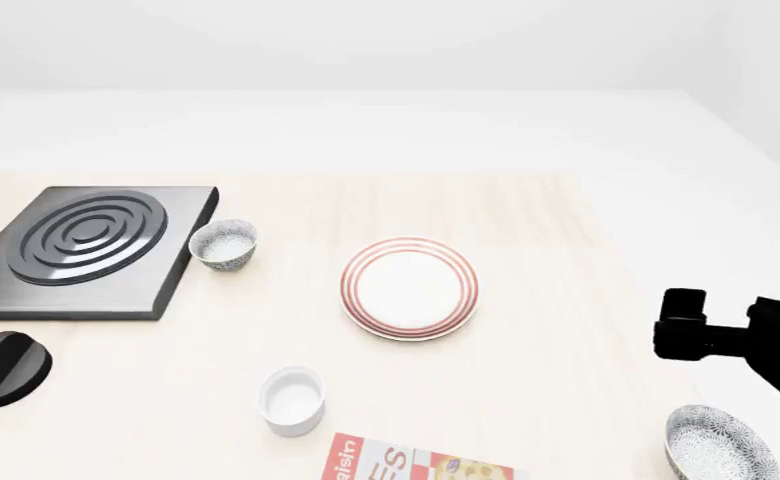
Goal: Pick the akita bowl next to the cookies box and place it on the plate.
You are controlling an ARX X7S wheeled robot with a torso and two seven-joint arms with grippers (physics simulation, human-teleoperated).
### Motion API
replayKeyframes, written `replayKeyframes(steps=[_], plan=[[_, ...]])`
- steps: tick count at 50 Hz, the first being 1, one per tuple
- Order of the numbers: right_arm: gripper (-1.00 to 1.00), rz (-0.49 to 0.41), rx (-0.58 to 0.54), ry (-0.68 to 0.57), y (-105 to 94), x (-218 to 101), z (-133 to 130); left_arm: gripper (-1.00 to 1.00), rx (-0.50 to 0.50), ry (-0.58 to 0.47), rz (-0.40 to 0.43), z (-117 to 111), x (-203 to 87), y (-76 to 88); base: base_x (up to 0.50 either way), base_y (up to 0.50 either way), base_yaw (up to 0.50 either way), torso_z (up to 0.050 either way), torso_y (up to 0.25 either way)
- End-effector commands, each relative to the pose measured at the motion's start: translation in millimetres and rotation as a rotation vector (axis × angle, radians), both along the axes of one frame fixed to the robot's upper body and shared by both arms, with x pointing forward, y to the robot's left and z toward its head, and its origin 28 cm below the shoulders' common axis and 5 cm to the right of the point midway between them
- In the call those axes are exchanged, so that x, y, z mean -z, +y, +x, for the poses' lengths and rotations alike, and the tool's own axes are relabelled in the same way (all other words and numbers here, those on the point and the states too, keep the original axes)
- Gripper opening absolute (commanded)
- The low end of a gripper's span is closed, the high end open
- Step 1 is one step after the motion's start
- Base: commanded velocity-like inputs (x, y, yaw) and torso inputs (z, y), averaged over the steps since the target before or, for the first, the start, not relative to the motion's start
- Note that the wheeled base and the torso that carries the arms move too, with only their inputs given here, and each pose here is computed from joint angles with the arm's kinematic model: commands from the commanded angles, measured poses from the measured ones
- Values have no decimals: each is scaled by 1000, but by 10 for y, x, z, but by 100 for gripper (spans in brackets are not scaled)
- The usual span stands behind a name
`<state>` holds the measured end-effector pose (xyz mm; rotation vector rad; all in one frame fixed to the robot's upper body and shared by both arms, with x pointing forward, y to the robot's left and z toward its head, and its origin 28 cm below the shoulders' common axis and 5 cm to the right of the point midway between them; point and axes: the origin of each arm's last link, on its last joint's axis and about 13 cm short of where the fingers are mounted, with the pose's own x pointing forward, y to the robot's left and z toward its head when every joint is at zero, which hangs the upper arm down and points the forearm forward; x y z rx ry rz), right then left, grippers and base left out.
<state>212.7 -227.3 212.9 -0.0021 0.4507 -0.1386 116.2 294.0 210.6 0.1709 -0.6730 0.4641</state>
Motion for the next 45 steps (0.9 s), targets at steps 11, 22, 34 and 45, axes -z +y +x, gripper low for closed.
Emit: replayKeyframes(steps=[11, 22, 34, 45], plan=[[100, 86, -6, 239, -95, 419, -19, 100, -3, 0, -1, -3, 3, 4, 0, 0, 0, 0, 0], [100, 111, 17, 317, -130, 638, -29, 100, -7, 2, -1, -2, 3, 11, 0, 0, 0, 0, 0], [100, 114, 7, 384, -112, 819, -56, 100, -8, 1, -2, -2, -1, 13, 0, 0, 0, 0, 0], [100, 123, 11, 427, -115, 966, -68, 100, -8, 1, -3, -3, 2, 14, 0, 0, 0, 0, 0]])
